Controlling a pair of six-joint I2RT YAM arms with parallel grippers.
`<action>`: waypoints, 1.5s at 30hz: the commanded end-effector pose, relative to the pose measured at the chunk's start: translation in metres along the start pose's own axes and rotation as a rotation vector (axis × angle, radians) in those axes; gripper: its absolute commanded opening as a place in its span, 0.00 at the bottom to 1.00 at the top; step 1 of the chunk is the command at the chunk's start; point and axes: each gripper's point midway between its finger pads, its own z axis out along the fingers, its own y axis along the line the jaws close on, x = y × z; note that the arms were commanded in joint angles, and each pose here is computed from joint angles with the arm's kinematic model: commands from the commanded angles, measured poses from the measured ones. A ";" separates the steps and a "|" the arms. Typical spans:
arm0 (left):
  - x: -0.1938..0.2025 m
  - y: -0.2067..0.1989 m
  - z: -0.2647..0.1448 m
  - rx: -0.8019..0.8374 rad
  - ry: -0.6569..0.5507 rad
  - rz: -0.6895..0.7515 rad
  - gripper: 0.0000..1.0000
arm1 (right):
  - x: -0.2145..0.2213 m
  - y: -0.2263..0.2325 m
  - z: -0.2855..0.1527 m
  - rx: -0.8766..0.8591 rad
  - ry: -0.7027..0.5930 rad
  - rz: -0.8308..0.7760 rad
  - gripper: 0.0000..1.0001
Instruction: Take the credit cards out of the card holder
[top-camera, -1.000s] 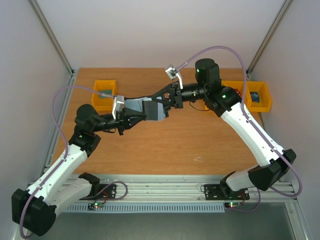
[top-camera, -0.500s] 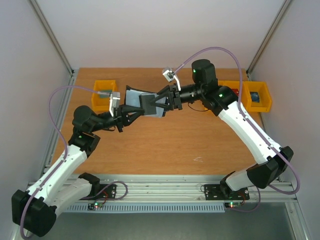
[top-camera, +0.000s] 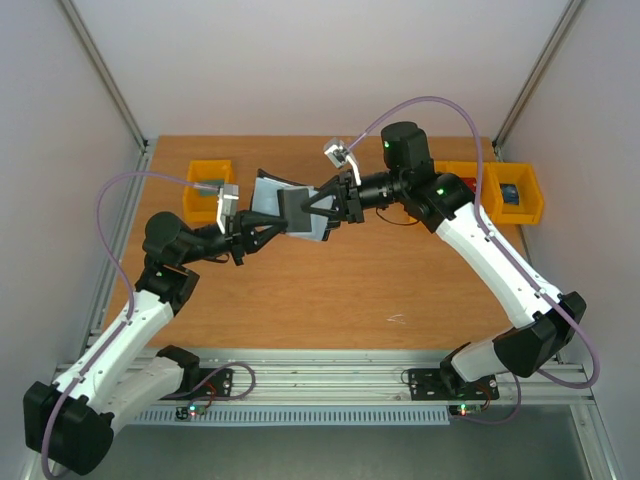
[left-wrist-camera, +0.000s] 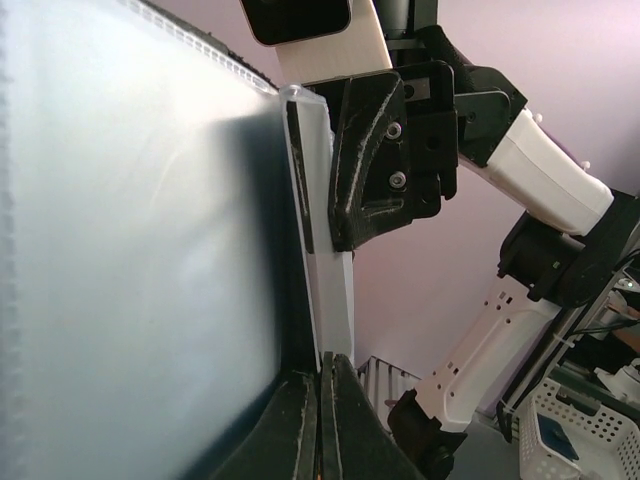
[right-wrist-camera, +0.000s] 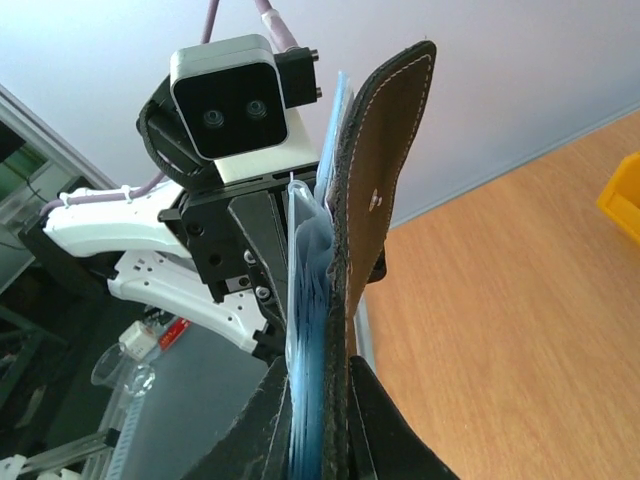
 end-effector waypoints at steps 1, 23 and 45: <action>-0.019 -0.012 -0.005 0.016 -0.066 0.108 0.00 | 0.004 0.019 -0.009 -0.049 0.013 0.000 0.01; -0.018 -0.013 0.007 0.036 -0.045 0.091 0.08 | 0.003 0.026 -0.006 -0.121 0.038 0.017 0.01; 0.006 0.038 -0.018 -0.189 -0.050 0.002 0.00 | 0.035 -0.023 -0.025 -0.020 0.045 0.178 0.08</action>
